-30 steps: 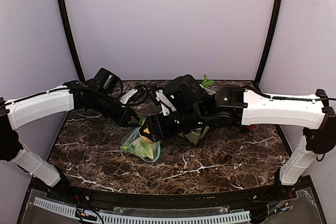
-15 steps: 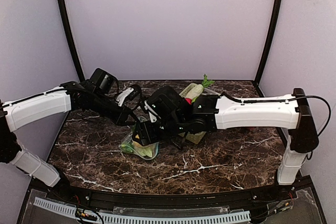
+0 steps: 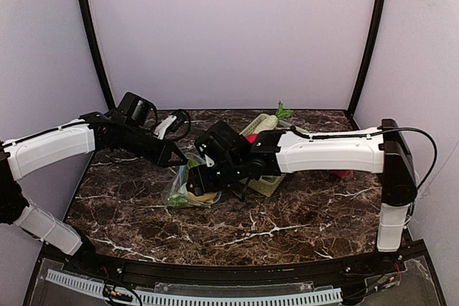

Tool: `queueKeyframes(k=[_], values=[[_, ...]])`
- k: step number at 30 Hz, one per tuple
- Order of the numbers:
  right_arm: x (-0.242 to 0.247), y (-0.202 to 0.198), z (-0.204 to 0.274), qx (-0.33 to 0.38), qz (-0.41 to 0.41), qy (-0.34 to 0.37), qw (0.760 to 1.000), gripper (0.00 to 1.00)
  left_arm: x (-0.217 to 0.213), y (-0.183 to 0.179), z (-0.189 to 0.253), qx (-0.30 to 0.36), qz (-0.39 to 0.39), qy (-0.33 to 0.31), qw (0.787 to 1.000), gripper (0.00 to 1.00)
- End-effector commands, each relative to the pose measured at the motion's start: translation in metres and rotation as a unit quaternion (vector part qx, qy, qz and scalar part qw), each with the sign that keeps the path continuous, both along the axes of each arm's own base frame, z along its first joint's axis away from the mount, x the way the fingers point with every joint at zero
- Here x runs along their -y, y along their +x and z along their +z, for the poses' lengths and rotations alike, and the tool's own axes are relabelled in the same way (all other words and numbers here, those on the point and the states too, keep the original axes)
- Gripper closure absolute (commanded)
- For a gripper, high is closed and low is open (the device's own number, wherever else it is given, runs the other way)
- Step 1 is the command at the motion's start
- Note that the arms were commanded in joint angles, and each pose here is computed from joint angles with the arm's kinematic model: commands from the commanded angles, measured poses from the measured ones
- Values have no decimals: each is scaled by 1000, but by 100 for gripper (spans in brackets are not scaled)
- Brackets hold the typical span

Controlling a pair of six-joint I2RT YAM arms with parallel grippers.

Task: Place the food in the zip-top bag and seal the zipper
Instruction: Place the fake vegetable in the zipper food storage bag.

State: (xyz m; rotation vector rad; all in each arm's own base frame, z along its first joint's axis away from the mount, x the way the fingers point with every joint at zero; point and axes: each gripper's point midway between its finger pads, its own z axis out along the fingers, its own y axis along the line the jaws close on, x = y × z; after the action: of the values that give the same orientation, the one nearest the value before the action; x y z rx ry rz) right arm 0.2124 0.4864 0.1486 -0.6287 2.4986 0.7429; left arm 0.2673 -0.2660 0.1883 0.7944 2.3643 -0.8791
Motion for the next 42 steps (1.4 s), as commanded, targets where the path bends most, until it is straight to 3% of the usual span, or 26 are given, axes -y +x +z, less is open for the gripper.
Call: queueKeyframes(k=[1, 6, 12, 16, 19, 27, 37, 42], values=[[-7, 16, 9, 9, -12, 12, 1000, 52, -2, -3, 6, 2, 6, -15, 1000, 98], [-16, 25, 2, 9, -9, 10, 1000, 52, -4, -6, 4, -6, 16, -21, 1000, 79], [-29, 33, 0, 13, 0, 13, 1000, 52, -22, -11, 7, 15, 63, -22, 998, 37], [-37, 38, 2, 18, 5, 19, 1000, 52, -51, -16, 5, 45, 117, 5, 992, 22], [-40, 42, 2, 20, 7, 22, 1000, 52, -70, -28, -1, 49, 150, 16, 987, 18], [-45, 53, 1, 20, 10, 29, 999, 52, -89, -59, -48, -13, 189, 13, 982, 16], [-46, 60, 3, 22, 6, 32, 999, 51, -78, -58, -49, 18, 166, 34, 985, 12], [-49, 57, 5, 14, 15, 39, 999, 51, -76, -51, -51, 57, 156, 99, 981, 11]])
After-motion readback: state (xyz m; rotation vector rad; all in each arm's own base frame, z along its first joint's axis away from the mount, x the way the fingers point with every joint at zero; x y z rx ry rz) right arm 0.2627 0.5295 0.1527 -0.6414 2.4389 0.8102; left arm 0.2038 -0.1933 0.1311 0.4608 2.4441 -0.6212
